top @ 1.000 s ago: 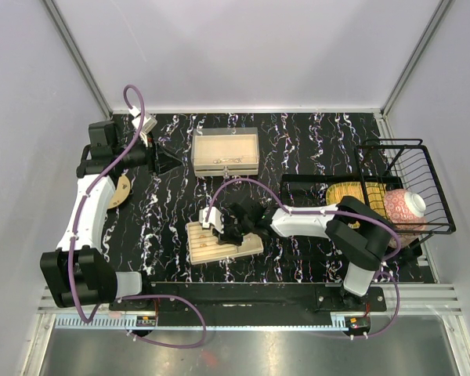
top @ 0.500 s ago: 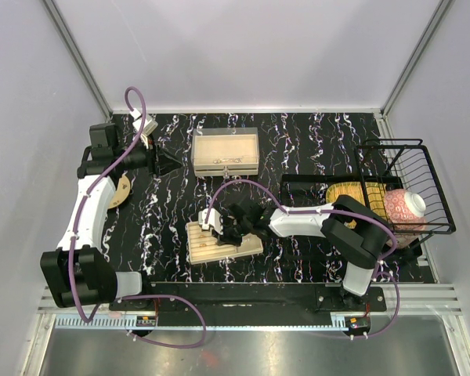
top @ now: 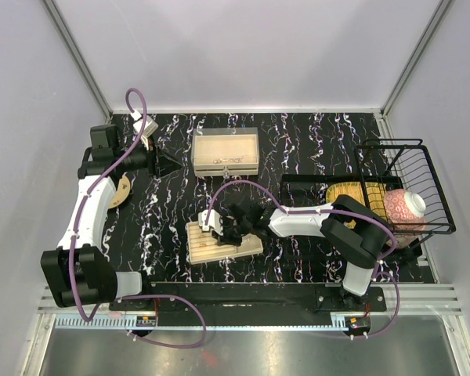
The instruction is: Organize the mixed jewelry
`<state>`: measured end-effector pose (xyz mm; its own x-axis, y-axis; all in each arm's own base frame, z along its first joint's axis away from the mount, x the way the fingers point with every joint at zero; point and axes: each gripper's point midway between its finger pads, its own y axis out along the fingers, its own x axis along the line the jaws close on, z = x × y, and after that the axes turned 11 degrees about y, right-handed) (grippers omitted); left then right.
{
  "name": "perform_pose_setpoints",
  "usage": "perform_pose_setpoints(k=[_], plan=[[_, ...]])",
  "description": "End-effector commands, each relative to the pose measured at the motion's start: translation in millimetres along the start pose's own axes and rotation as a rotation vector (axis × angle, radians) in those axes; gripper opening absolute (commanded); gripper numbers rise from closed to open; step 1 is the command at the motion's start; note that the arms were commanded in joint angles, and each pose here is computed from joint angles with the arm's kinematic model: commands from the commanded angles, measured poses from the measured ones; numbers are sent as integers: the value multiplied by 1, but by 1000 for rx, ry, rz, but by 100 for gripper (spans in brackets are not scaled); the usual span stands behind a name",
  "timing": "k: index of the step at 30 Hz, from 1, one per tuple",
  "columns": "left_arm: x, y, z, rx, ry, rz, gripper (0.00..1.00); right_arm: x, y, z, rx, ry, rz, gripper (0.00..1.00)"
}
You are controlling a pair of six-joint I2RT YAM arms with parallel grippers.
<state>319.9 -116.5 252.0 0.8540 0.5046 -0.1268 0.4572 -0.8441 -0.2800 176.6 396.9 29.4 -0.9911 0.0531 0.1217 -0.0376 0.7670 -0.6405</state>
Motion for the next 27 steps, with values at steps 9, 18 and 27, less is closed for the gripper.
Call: perform_pose_setpoints(k=[9,18,27], plan=[[1,-1,-5,-15,41,22,42,0,-11,16,90,-38,32,26],[1,0,-3,-13,44,30,42,-11,-30,-13,52,-59,108,31],[2,1,0,-7,49,34,42,-18,-52,-43,25,-74,174,35]])
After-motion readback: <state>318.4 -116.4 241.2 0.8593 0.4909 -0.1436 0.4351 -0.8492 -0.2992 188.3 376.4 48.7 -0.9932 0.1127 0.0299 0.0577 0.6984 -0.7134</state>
